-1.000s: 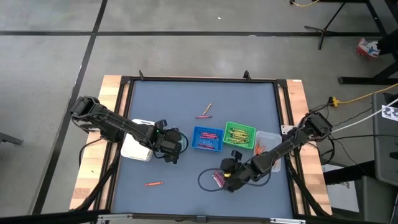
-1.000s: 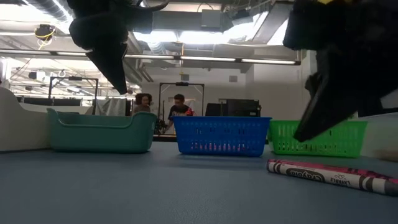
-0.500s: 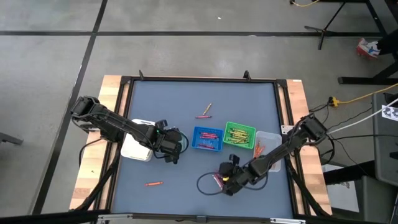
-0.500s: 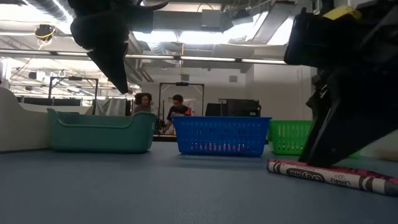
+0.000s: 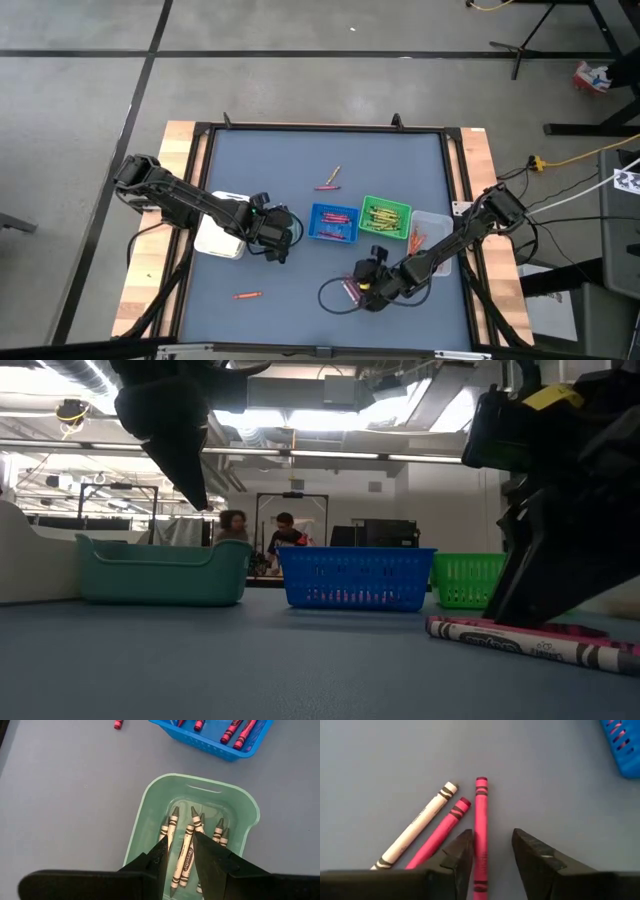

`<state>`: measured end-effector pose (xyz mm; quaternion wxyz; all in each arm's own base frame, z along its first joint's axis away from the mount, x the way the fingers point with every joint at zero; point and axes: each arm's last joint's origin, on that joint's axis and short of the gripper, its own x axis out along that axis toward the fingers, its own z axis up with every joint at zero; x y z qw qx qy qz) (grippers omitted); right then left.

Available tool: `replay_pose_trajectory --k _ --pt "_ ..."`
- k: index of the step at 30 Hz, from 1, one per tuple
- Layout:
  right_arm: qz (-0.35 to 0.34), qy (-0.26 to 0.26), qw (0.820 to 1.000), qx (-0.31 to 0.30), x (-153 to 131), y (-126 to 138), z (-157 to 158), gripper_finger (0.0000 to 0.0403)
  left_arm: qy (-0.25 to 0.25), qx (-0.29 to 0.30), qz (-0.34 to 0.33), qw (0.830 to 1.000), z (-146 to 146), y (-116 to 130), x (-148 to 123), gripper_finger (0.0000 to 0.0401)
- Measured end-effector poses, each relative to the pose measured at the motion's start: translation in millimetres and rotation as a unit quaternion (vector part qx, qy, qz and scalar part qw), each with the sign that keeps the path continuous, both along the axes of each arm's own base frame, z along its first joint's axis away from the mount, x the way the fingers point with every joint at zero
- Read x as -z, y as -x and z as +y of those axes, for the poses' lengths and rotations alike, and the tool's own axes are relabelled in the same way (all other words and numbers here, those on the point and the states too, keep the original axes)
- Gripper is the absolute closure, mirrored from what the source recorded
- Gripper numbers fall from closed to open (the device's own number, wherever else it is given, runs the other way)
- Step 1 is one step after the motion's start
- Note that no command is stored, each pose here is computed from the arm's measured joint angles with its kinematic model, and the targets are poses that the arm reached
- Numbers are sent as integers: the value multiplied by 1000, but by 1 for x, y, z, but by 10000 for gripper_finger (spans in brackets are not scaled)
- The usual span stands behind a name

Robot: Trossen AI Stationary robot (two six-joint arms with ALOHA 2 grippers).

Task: Sort crayons
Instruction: Put the red crayon into the blue bin

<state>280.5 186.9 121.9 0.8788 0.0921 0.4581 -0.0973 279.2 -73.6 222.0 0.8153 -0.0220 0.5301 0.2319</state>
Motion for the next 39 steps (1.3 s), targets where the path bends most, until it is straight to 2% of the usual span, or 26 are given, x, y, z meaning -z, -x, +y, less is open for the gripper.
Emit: replay_pose_trajectory --k 10,13,21,29,39 --pt "1 3 1000 1 0 0 -1 372 0 0 0 1000 0 0 0 325" --pt "-1 5 1000 2 0 0 -1 394 0 0 0 1000 0 0 0 325" --pt "-5 3 1000 4 -5 1 -3 376 0 0 0 1000 0 0 0 325" --pt "-45 -4 999 7 -32 -7 -18 395 0 0 0 1000 0 0 0 325" --pt "-132 48 990 -25 -56 -36 -51 379 0 0 0 1000 0 0 0 325"
